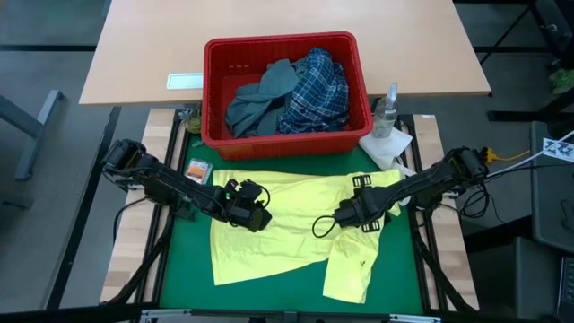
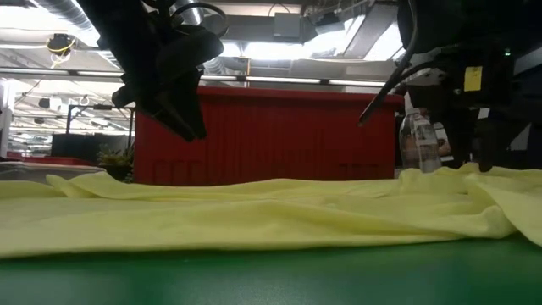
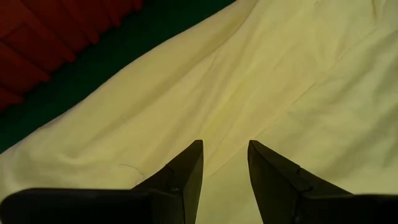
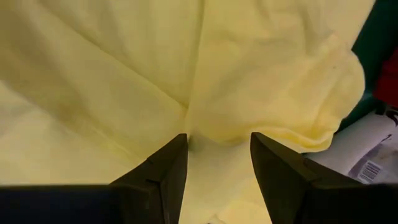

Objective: Fold Laundry from Bin
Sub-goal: Fold the yellow shirt

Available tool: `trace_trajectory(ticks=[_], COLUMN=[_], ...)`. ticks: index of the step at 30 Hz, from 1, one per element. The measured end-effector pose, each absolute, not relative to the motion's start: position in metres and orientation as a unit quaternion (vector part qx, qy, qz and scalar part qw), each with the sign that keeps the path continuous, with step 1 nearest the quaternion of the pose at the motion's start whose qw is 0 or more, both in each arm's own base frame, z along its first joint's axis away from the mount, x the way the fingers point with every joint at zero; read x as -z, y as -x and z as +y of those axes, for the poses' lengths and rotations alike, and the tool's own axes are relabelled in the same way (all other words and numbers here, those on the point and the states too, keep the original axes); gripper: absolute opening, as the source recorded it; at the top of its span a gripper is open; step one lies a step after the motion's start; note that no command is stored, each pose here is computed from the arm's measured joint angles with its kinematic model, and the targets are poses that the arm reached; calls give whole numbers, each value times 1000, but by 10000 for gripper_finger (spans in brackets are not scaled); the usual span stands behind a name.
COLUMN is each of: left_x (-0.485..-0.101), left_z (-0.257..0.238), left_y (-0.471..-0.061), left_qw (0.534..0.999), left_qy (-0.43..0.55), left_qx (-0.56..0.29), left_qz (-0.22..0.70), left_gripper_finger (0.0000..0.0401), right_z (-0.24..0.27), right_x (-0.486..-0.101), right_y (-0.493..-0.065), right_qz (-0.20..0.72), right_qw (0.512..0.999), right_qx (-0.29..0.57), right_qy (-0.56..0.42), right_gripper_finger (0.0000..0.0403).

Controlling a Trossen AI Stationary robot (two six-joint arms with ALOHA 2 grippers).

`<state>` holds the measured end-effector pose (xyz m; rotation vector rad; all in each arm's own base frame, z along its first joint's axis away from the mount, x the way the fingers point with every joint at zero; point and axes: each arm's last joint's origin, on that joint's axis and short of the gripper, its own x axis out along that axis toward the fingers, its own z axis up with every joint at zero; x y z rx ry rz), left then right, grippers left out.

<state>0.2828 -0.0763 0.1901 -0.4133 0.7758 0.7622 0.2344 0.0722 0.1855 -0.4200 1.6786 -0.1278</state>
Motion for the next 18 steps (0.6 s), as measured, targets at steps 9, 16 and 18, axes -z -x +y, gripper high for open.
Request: trace_trajectory(ticks=[9,16,18], left_x=[-190,-190,-190], left_z=[-76,-76,-76], left_y=[-283,-283,-283], left_qw=[836,836,836], left_qy=[195,192,192], left_qx=[-360,-364,-364], left_qz=[366,362,362], left_gripper_finger=[121,121,121], right_z=[73,71,70], right_x=[-180,-166,-167], right_y=[-233,-226,-225], right_qz=[742,747,749], right_qw=[647,643,641], right_qx=[45,47,51], right_qy=[169,164,161], right_gripper_finger=[175,175,175])
